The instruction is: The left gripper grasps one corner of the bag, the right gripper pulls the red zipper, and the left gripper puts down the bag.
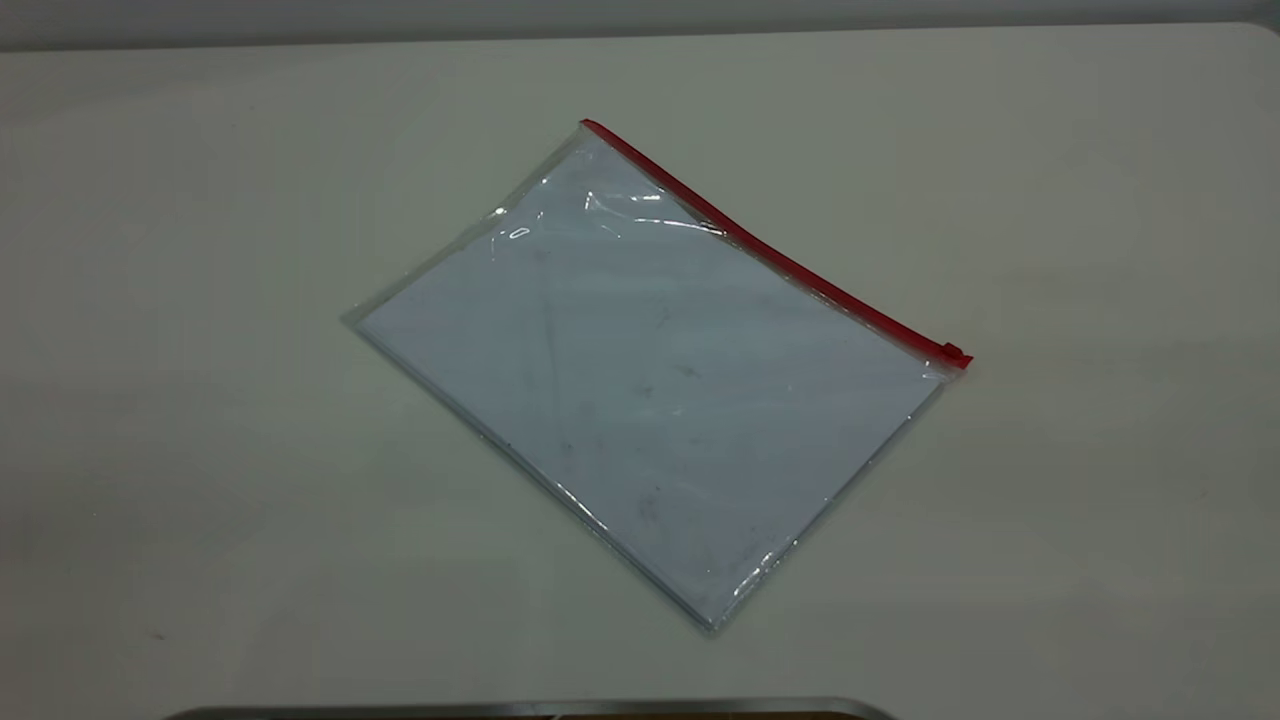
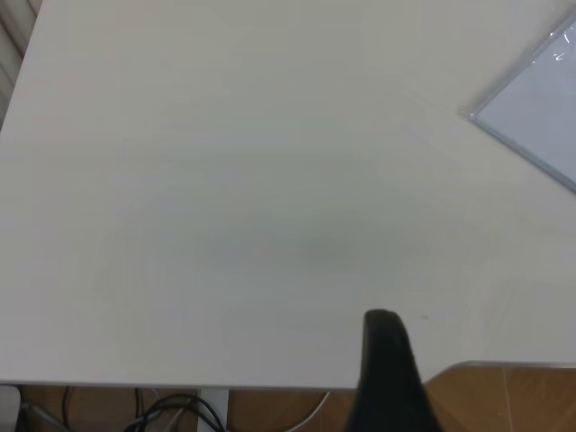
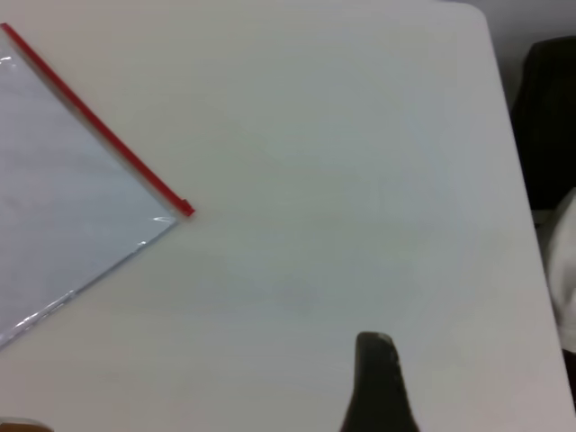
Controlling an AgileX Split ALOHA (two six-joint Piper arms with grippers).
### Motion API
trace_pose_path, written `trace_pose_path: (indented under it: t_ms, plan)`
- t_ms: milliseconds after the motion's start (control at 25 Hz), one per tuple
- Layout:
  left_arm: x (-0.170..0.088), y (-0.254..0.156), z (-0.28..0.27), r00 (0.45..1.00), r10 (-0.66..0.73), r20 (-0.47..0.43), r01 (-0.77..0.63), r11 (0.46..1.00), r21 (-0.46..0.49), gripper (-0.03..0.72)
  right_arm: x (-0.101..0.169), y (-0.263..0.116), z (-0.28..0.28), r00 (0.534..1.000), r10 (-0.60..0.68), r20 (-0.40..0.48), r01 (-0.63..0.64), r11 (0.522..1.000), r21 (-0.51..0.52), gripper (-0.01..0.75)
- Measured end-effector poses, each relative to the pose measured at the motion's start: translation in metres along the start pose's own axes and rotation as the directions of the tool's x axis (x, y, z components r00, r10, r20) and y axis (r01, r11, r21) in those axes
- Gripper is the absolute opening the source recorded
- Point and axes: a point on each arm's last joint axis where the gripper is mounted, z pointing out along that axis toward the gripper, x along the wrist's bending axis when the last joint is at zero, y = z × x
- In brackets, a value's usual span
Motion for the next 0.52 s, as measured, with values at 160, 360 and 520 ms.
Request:
trace_pose_path:
  t_ms: [160,360,520]
  plan:
    - [0.0,0.0,0.0,1.0,0.0,0.0,0.0,1.0,0.0,0.588,-0.0003,0.0,0.0,1.0,0.004,0.004,-0.004,1.0,0.0,0.58]
    - [0.0,0.0,0.0,1.0,0.0,0.0,0.0,1.0,0.0,0.588,-0.0003,0.0,0.0,1.0,0.005,0.004,-0.005,1.0,0.0,0.58]
    - [0.0,0.0,0.0,1.0,0.002,0.0,-0.002,1.0,0.0,0.588,-0.0003,0.0,0.0,1.0,0.005,0.004,-0.005,1.0,0.0,0.58]
